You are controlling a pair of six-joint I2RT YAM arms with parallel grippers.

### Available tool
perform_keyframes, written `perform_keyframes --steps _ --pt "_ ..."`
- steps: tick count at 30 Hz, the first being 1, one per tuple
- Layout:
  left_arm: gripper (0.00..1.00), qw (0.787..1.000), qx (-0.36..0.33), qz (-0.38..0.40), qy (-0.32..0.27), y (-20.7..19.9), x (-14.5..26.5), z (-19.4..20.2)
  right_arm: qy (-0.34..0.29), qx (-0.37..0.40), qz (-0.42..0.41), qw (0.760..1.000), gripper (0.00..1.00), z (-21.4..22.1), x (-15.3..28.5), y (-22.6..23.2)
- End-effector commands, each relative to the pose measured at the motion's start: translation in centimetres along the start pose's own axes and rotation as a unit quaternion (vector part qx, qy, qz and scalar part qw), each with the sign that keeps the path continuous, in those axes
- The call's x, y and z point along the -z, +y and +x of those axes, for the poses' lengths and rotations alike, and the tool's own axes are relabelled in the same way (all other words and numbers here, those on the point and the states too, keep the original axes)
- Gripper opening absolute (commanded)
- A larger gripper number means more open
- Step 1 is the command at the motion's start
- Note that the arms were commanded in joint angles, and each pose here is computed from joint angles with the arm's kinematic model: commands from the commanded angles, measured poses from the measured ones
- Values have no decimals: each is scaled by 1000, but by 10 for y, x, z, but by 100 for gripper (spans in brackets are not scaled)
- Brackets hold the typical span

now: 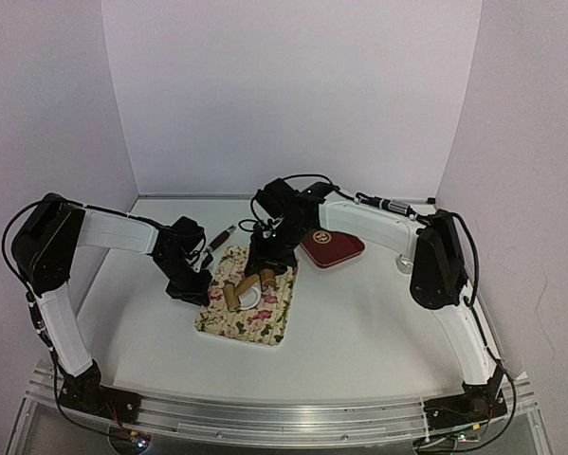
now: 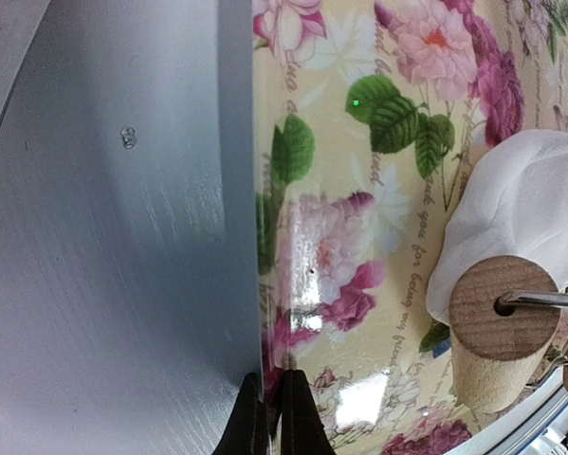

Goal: Roll out the dumpling wrappers from the dough

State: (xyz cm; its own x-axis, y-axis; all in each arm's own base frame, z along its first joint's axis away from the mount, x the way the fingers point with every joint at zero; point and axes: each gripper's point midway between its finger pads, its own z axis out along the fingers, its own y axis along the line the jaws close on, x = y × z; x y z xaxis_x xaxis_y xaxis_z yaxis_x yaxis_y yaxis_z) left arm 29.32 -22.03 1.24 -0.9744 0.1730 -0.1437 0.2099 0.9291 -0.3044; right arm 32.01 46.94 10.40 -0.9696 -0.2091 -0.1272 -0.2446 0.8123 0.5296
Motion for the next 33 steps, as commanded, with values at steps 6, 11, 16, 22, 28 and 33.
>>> perform_keyframes --steps 6,11,16,22,28,33 --pt "0 999 2 -40 18 19 -10 11 -3 -79 109 991 0 0 13 -73" --pt "0 999 2 -44 21 21 -12 13 10 -103 118 988 0 4 10 -91" --pt "0 999 1 -43 22 21 -13 12 20 -109 135 985 0 8 3 -105" --pt "0 999 1 -41 23 21 -15 11 38 -106 170 979 0 15 -7 -126" --pt "0 999 1 -42 24 22 -16 13 54 -114 206 970 0 22 -18 -152" --pt "0 999 -2 -38 25 22 -17 15 51 -116 233 964 0 22 -17 -164"
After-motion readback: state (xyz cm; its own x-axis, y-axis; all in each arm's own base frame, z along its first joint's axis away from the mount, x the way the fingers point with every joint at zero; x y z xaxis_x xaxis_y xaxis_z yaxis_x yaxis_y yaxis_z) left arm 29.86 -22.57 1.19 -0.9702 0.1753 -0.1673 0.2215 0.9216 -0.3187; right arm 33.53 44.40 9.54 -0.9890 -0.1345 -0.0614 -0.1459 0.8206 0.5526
